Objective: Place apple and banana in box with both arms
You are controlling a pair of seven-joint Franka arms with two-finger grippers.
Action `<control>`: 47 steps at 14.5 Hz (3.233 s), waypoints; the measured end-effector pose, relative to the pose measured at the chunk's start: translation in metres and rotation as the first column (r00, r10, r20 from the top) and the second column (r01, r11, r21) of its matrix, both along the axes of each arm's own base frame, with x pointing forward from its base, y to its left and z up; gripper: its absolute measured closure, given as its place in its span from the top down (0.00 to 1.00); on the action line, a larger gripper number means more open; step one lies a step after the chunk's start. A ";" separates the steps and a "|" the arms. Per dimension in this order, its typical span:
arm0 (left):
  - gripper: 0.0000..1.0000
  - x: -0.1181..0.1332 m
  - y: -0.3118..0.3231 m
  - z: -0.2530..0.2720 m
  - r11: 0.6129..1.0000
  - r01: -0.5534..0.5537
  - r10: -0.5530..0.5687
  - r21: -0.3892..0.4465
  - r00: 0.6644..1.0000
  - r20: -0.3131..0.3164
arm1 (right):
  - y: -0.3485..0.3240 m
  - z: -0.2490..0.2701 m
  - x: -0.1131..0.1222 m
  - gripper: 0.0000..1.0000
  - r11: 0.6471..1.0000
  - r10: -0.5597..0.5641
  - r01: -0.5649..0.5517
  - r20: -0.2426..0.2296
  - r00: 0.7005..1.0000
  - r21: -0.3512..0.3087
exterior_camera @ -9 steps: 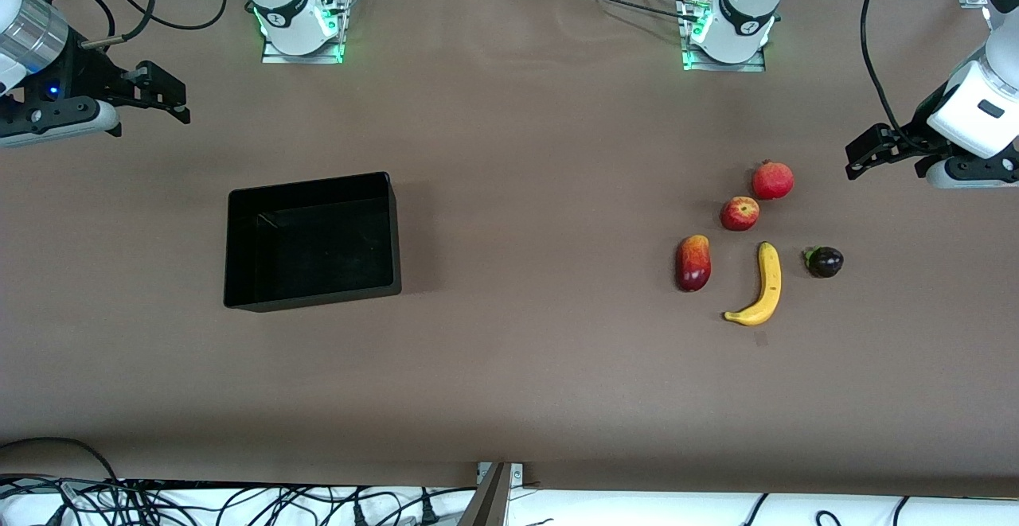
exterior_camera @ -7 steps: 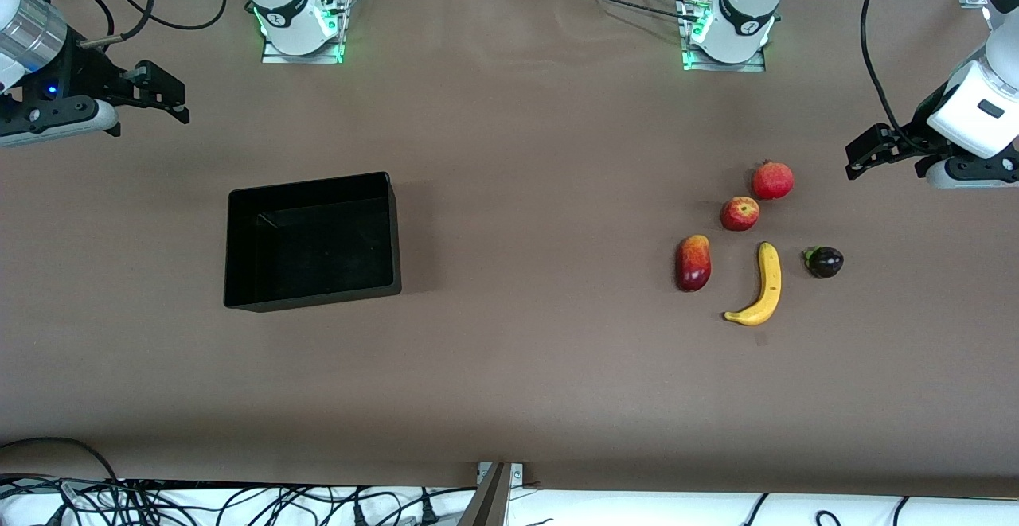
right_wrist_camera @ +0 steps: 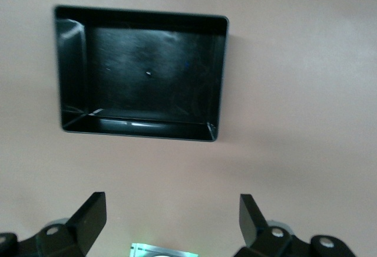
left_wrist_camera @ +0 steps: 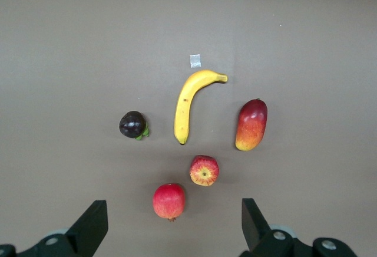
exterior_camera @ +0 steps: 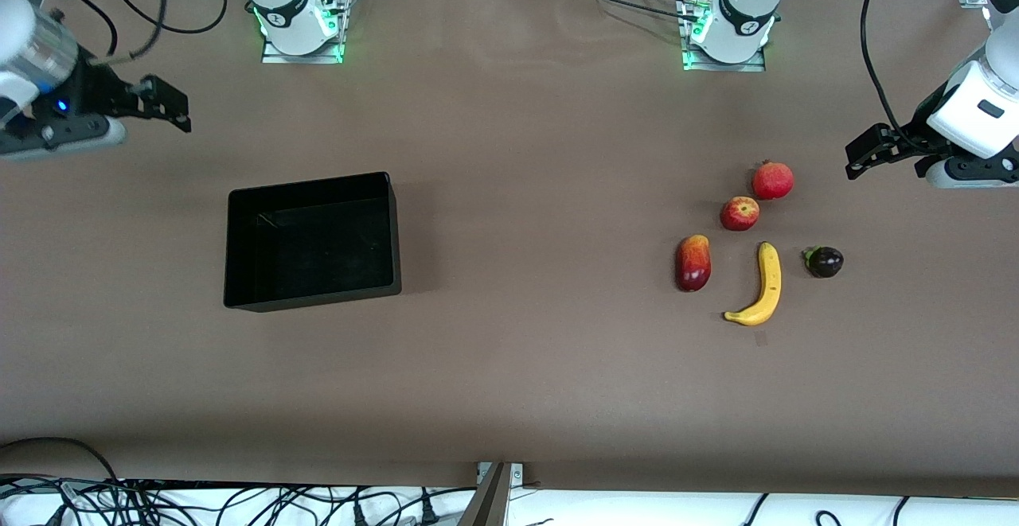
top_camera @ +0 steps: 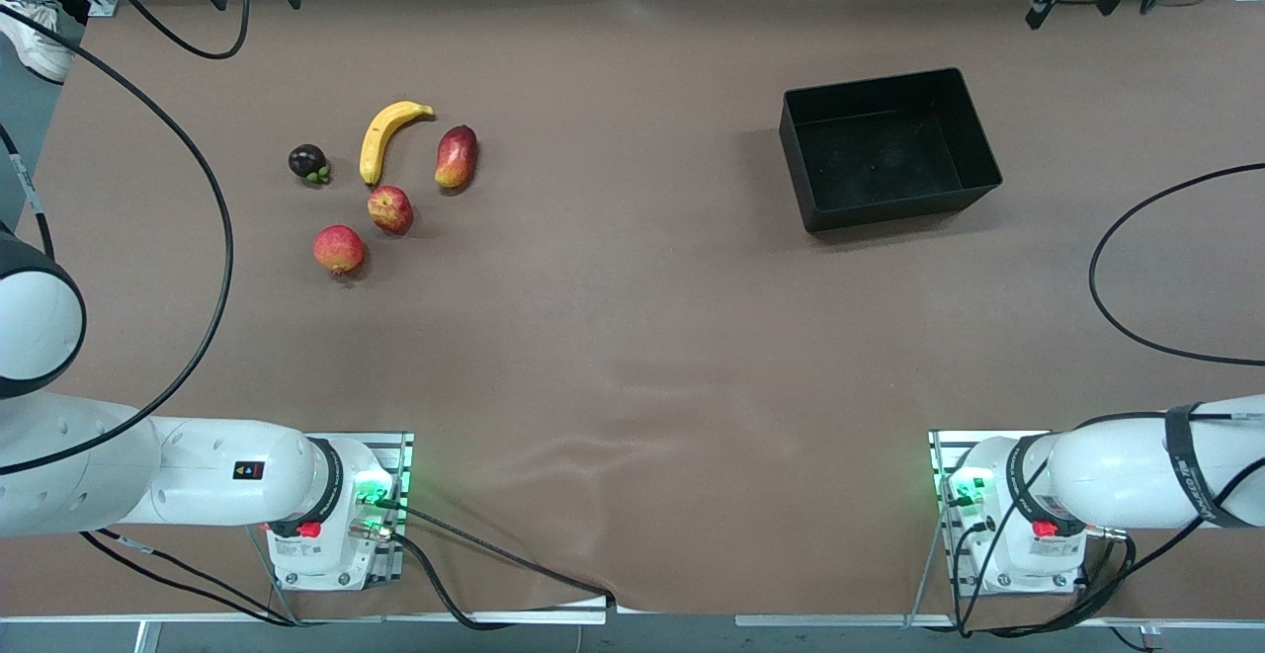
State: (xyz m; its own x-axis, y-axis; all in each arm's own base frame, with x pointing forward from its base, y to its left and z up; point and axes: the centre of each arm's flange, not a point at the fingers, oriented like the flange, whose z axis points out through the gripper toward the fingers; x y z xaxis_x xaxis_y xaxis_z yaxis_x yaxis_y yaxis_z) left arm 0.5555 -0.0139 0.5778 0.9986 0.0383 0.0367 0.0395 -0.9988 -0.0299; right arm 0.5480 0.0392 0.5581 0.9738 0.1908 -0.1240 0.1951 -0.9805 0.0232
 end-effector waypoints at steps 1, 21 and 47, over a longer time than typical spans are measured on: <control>1.00 0.000 0.000 0.000 1.000 0.000 0.000 0.000 1.000 0.000 | -0.007 -0.025 0.010 1.00 1.000 -0.011 0.011 -0.013 1.000 -0.010; 1.00 0.000 0.000 0.000 1.000 -0.001 0.001 0.000 1.000 -0.003 | -0.060 -0.329 0.032 0.16 0.993 -0.118 0.118 -0.022 0.993 -0.016; 1.00 0.000 -0.001 0.000 1.000 0.015 -0.015 0.001 1.000 -0.004 | 0.453 -0.318 -0.032 0.04 0.960 -0.234 0.235 -0.023 0.972 0.156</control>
State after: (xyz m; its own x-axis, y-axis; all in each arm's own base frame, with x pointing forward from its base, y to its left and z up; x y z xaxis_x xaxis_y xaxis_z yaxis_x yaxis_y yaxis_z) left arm 0.5551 -0.0151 0.5775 0.9992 0.0237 0.0330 0.0247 -0.9992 -0.0307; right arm 0.5156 0.4924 0.2400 0.9930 -0.0254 -0.1149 -0.0409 -0.9901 -0.1342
